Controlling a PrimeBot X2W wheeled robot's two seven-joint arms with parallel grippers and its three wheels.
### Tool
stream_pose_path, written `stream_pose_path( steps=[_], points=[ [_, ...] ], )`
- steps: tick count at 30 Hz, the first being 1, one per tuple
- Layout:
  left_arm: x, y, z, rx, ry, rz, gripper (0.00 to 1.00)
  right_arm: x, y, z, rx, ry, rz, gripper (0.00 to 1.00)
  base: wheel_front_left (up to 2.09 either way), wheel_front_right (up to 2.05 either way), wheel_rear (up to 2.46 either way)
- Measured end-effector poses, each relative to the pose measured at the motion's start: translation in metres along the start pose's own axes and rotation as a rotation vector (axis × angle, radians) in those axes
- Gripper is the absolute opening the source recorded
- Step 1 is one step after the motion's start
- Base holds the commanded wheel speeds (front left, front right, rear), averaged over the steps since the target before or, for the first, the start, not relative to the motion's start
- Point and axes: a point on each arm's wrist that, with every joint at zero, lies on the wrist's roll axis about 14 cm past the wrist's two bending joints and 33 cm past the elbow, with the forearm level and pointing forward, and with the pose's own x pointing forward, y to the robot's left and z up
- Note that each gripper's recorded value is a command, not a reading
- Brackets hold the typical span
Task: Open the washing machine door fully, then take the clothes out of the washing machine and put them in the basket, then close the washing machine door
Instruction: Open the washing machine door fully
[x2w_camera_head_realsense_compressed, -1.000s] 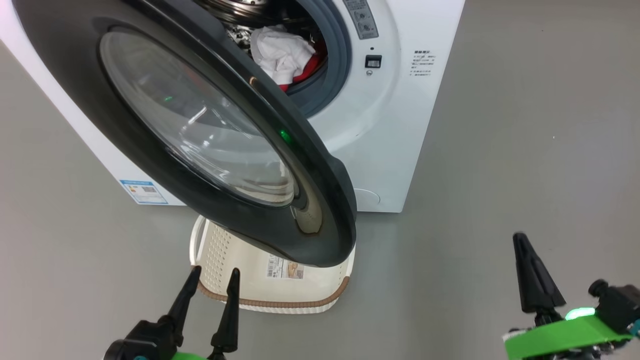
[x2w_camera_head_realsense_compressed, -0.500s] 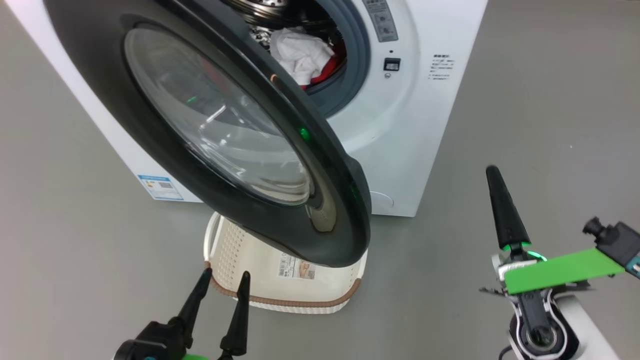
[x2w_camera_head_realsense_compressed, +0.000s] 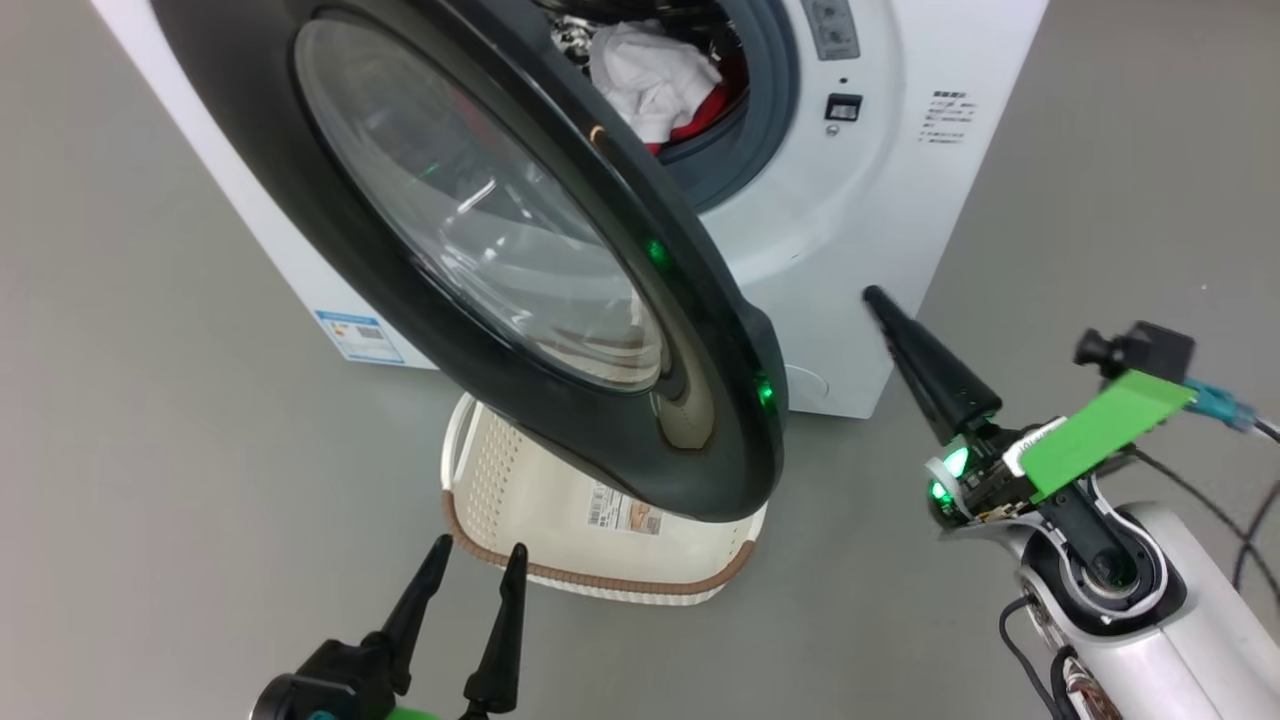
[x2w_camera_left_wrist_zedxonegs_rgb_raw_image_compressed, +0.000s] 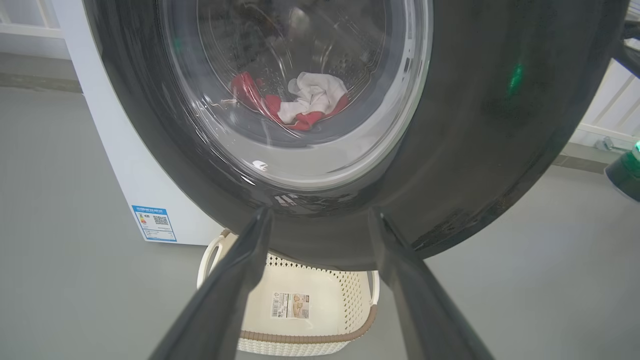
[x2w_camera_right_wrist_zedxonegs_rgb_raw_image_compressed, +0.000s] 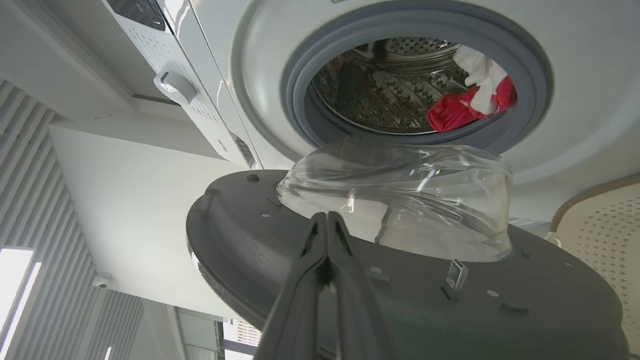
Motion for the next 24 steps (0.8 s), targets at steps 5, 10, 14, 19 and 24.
stream_pose_path(
  steps=[5, 10, 14, 19, 24],
  points=[
    [-0.001, 0.002, -0.002, -0.004, 0.008, 0.010, 1.00, 0.007, -0.005, -0.019, 0.047, 0.142, -0.002, 0.00, 0.00, 0.00, 0.00],
    [0.001, 0.002, -0.001, -0.018, 0.006, 0.016, 1.00, 0.012, -0.013, -0.028, 0.094, 0.233, -0.012, 0.00, 0.00, 0.00, 0.00],
    [-0.001, 0.007, -0.003, -0.025, 0.013, 0.038, 1.00, 0.017, -0.015, -0.046, 0.134, 0.329, -0.001, 0.00, 0.00, 0.00, 0.00],
    [-0.005, 0.009, -0.003, -0.028, 0.011, 0.047, 1.00, 0.018, -0.015, -0.060, 0.128, 0.402, 0.002, 0.00, 0.00, 0.00, 0.00],
    [-0.009, 0.013, 0.003, -0.028, -0.007, 0.062, 1.00, 0.015, -0.013, -0.077, 0.120, 0.464, 0.001, 0.00, 0.00, 0.00, 0.00]
  ],
)
